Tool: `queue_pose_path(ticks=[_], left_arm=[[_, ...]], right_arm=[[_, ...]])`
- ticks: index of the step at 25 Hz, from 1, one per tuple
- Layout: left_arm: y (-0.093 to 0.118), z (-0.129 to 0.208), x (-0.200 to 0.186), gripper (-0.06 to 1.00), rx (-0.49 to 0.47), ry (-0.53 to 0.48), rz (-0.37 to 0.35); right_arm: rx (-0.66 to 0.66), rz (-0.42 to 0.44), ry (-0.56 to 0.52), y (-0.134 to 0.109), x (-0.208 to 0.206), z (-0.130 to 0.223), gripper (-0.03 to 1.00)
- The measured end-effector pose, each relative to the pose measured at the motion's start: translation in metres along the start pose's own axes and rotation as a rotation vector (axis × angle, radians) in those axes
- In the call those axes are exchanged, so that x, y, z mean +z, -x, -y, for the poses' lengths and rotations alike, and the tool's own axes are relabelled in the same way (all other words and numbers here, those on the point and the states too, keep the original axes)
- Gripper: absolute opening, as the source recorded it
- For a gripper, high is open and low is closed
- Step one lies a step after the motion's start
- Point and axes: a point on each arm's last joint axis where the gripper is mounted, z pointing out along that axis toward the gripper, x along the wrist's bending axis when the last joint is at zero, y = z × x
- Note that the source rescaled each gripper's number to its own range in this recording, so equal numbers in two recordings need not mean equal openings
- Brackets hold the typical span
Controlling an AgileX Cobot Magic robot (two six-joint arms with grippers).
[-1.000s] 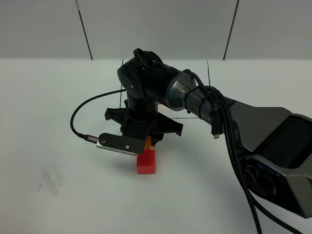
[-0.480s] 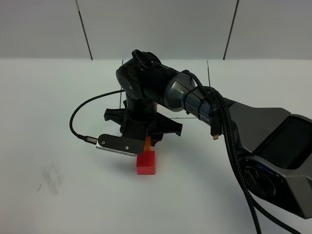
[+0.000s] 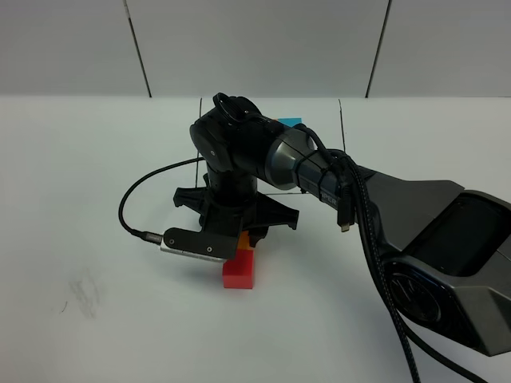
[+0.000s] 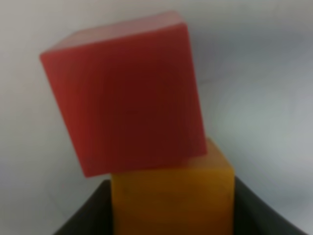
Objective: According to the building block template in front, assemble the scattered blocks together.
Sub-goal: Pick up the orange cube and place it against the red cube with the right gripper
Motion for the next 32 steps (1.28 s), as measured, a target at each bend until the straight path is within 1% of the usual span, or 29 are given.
queue_pose_path(ticks=[15,23,32], left_arm=[[0.0,0.0,0.0,0.0,0.0,0.0,0.0],[0.0,0.0,0.0,0.0,0.0,0.0,0.0],[0.0,0.0,0.0,0.0,0.0,0.0,0.0]], right_arm=[[0.008,-0.014,-0.008,-0.005,0.003,0.006,0.51],[0.029,-0.024,-0.006,-0.012,0.006,0.014,0.51],[0.03,-0.025,-0.004,-0.013,0.006,0.015,0.51]])
